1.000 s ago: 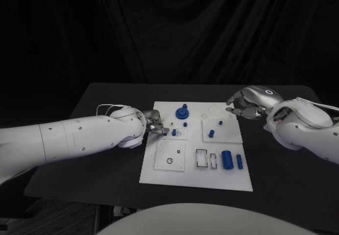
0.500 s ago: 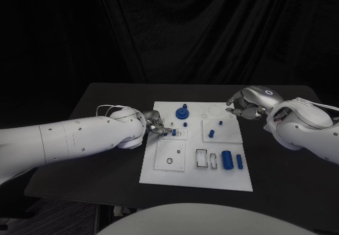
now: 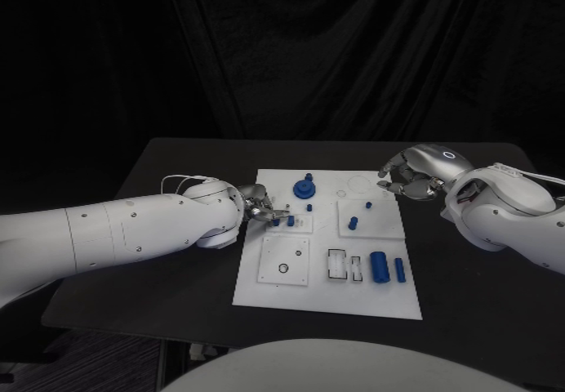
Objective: Assemble the parts on the task board
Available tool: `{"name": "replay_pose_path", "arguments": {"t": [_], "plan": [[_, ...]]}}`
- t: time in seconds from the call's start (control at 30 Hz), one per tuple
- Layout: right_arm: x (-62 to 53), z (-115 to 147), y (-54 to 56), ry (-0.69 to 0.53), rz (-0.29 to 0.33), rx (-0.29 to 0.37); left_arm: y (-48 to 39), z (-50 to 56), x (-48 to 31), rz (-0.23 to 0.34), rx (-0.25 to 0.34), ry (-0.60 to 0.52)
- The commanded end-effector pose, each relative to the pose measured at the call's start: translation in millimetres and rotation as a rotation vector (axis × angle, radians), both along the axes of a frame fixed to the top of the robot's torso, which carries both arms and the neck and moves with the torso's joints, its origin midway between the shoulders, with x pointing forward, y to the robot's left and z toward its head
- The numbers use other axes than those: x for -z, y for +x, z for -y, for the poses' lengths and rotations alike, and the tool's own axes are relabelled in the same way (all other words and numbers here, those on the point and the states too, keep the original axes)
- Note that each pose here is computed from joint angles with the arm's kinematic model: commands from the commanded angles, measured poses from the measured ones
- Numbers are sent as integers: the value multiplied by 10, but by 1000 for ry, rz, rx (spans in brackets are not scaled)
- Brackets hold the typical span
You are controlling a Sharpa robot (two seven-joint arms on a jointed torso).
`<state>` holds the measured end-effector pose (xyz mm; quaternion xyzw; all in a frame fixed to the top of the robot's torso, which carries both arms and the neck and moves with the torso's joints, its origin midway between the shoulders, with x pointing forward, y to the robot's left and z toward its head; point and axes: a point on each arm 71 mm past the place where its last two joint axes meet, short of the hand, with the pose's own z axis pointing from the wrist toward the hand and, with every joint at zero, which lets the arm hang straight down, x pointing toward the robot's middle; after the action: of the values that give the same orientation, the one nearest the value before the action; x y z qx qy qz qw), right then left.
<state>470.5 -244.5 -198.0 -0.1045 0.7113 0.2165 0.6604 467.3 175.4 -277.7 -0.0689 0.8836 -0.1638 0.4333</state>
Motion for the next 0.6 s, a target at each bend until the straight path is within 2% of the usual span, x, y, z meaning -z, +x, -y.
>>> {"name": "replay_pose_path", "arguments": {"t": [0.03, 0.6], "plan": [[20, 17, -2, -9, -13, 19, -49, -42, 100, -36, -15, 20], [24, 21, -5, -13, -19, 23, -24, -65, 64, 18, -9, -32]]}}
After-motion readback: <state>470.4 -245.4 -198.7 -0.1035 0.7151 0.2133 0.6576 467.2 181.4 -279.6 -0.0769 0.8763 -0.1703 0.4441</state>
